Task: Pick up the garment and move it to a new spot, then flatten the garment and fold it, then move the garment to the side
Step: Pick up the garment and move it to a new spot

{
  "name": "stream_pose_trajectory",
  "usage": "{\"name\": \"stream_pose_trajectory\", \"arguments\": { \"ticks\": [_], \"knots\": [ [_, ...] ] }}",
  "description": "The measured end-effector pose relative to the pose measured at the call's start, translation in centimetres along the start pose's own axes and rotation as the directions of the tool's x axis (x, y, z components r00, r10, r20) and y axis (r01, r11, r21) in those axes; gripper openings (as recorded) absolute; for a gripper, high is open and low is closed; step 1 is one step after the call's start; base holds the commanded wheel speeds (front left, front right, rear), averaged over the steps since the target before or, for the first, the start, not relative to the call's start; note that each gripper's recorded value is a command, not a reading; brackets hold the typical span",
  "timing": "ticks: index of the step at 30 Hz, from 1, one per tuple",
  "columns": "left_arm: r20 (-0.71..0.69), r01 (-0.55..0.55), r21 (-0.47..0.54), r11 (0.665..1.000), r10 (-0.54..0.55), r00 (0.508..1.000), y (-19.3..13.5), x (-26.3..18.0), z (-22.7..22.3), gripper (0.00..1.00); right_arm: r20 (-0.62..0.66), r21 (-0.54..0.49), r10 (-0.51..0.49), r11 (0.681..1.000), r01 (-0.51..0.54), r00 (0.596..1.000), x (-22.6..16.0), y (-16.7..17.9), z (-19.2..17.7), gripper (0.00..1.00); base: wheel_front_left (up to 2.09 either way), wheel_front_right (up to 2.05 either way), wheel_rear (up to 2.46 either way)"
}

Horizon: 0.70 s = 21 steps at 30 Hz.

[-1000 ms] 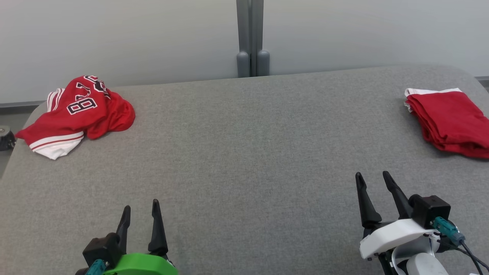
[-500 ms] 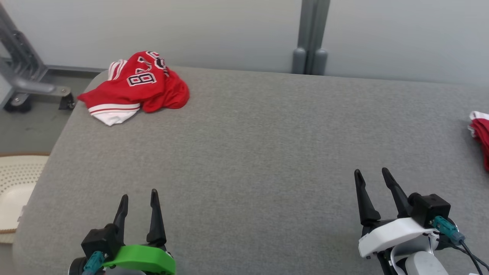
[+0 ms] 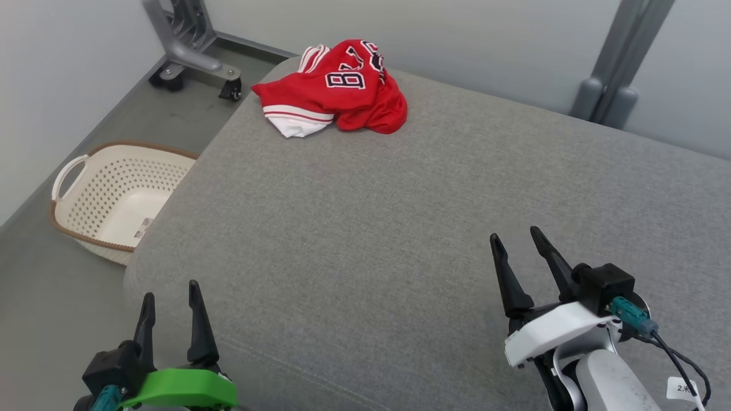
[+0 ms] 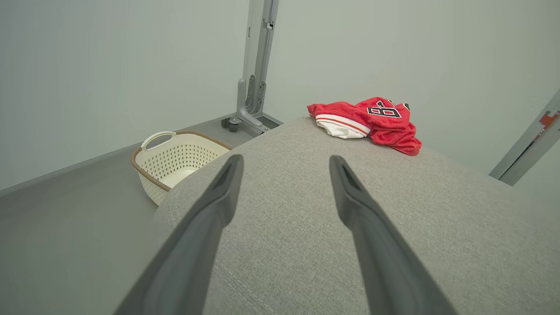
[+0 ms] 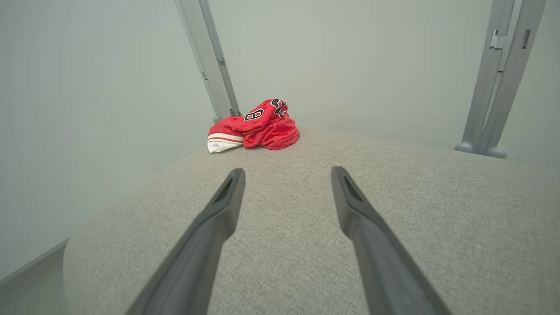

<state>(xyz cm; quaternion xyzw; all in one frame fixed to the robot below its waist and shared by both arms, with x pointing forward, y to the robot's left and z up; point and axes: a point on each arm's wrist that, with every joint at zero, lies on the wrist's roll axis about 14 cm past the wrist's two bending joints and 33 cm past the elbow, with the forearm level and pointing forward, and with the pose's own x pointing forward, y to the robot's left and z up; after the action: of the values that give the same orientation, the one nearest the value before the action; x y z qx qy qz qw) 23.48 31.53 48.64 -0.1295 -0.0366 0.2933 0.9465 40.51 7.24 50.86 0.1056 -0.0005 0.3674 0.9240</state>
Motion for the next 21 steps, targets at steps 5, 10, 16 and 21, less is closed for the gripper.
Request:
{"name": "stream_pose_trajectory", "arguments": {
  "ticks": [5,10,16,21],
  "knots": [
    [-0.001,-0.035,0.013,0.999,0.035,0.999,0.9,-0.2,0.2,1.0,-0.031,0.017,0.035,0.999,-0.034,0.999,1.1,0.8,-1.4,1.0,0.0,0.0,0.0],
    [-0.014,-0.037,0.018,0.999,0.037,0.999,0.7,-0.1,-0.2,1.0,-0.027,0.013,0.015,1.0,-0.015,1.0,1.5,-0.2,-1.5,1.0,0.0,0.0,0.0],
    [0.036,0.015,0.067,0.998,-0.017,0.999,-0.5,2.5,1.6,1.0,0.004,-0.007,-0.036,0.999,0.036,0.999,1.9,-2.4,-0.9,1.0,0.0,0.0,0.0],
    [0.18,0.07,0.216,0.974,-0.11,0.977,-1.3,7.6,7.8,1.0,0.027,-0.04,-0.048,0.998,0.049,0.998,2.7,-3.5,0.1,1.0,0.0,0.0,0.0]
  ]
}}
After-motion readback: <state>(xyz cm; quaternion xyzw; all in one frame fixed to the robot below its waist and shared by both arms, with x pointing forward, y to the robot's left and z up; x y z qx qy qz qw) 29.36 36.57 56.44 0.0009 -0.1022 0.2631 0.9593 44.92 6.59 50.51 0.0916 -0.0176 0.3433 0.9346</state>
